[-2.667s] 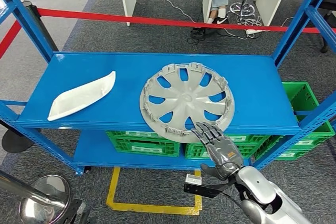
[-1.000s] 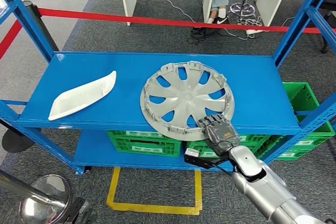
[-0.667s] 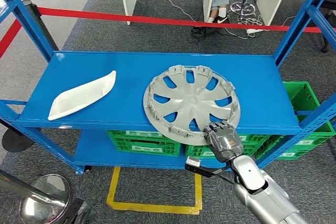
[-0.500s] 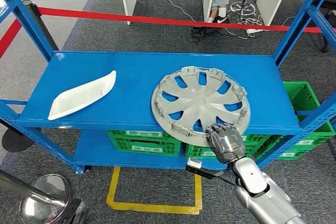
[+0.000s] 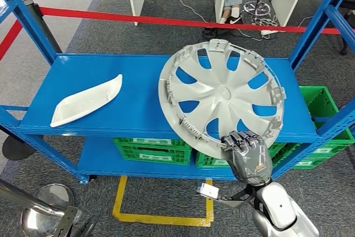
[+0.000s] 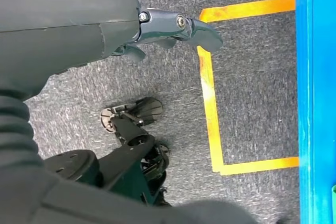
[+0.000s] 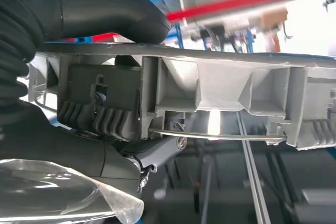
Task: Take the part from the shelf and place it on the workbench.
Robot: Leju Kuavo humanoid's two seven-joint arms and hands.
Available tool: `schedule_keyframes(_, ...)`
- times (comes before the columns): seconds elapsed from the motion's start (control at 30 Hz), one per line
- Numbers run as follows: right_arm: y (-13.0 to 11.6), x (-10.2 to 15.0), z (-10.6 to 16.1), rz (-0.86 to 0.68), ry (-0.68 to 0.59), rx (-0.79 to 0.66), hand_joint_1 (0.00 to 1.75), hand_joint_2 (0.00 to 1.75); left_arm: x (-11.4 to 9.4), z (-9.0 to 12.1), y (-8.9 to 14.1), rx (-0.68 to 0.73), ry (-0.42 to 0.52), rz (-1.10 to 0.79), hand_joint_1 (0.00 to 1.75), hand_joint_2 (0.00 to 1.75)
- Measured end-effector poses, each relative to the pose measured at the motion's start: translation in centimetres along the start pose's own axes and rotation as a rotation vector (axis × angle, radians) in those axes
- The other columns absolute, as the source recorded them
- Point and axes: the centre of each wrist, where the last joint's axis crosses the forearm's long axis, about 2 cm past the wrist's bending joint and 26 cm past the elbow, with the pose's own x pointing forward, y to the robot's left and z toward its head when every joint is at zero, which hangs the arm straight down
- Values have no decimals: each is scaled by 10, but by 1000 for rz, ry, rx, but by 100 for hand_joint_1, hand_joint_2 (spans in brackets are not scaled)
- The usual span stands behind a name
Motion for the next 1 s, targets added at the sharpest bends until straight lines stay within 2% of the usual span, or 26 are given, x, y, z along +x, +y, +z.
schedule_keyframes(0.2, -18, 9, -2, -28, -30, -70, 175, 175, 2, -1, 0, -11, -33, 34, 0, 175)
schedule_keyframes(0.4, -33, 15, 0, -142, -22, -106, 175, 175, 6, -5, -3, -19, -72, 107, 0, 175)
schedule_keyframes(0.57, -40, 15, 3, -269, 8, -92, 175, 175, 5, -4, -5, -3, -58, 115, 0, 175)
schedule_keyframes(0.8, -46, 15, 7, -367, -1, -69, 175, 175, 4, -3, -5, 14, -55, 109, 0, 175)
schedule_keyframes(1.0, -51, 15, 18, -393, -24, -58, 175, 175, 4, -4, -10, 18, -54, 88, 0, 175)
